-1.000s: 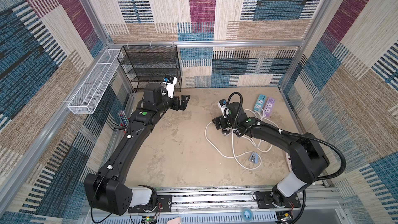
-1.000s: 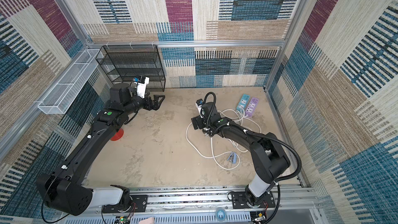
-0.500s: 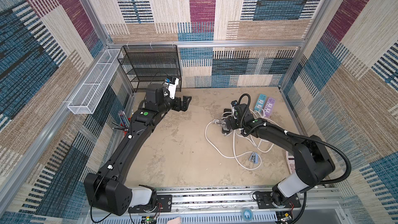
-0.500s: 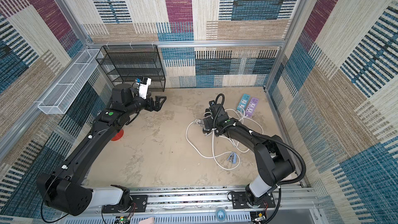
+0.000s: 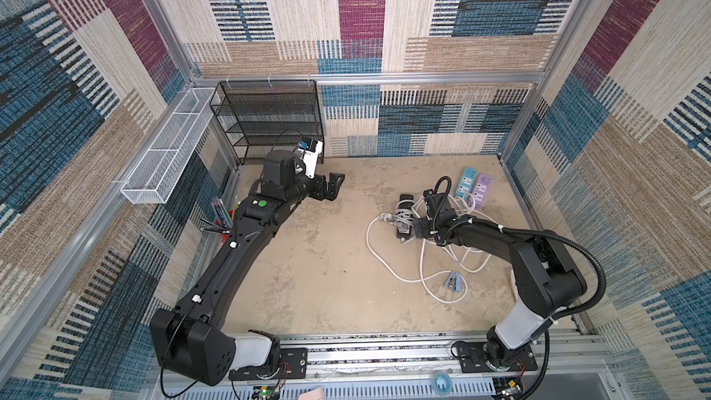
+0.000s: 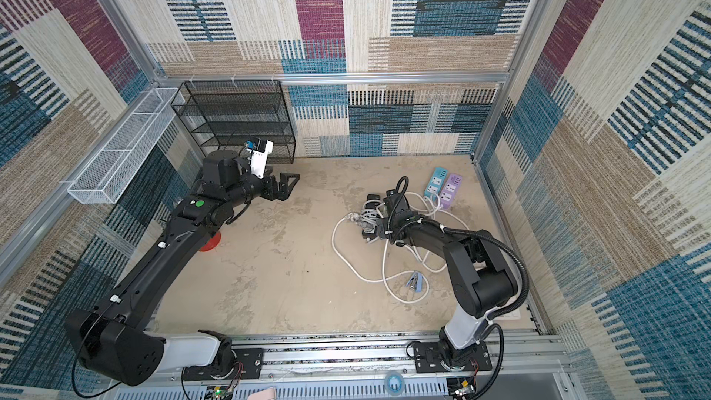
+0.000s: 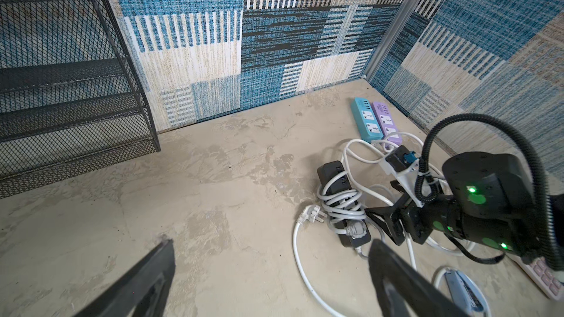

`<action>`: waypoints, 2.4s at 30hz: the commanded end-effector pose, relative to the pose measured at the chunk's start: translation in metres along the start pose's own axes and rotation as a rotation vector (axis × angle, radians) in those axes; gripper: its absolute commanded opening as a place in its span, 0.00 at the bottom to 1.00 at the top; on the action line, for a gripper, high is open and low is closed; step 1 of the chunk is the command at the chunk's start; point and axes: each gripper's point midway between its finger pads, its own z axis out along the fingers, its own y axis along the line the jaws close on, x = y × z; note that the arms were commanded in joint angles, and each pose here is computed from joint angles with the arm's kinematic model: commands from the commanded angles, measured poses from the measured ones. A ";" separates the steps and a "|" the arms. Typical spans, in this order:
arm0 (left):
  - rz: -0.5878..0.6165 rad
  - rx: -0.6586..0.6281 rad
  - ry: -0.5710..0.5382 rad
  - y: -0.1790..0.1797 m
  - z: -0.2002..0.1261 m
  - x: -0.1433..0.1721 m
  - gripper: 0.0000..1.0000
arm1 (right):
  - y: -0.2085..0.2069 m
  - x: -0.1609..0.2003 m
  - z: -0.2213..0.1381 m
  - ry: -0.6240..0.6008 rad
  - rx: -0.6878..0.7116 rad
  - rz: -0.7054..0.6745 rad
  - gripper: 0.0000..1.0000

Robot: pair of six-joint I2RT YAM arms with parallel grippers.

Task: Unwrap the cord wrapped around the power strip
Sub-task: Adjust the power strip at the center of the board, then pick up the power strip from the center of the board.

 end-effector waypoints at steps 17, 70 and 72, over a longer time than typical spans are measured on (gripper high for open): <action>0.049 -0.012 -0.024 0.000 -0.005 -0.007 0.99 | 0.056 -0.089 0.012 -0.172 -0.121 -0.003 0.98; 0.072 -0.051 -0.045 0.004 -0.016 -0.013 0.99 | 0.145 -0.054 -0.026 -0.096 -0.572 -0.074 0.98; 0.072 -0.050 -0.046 0.004 -0.016 -0.013 0.99 | 0.143 -0.052 -0.022 -0.093 -0.562 -0.071 0.99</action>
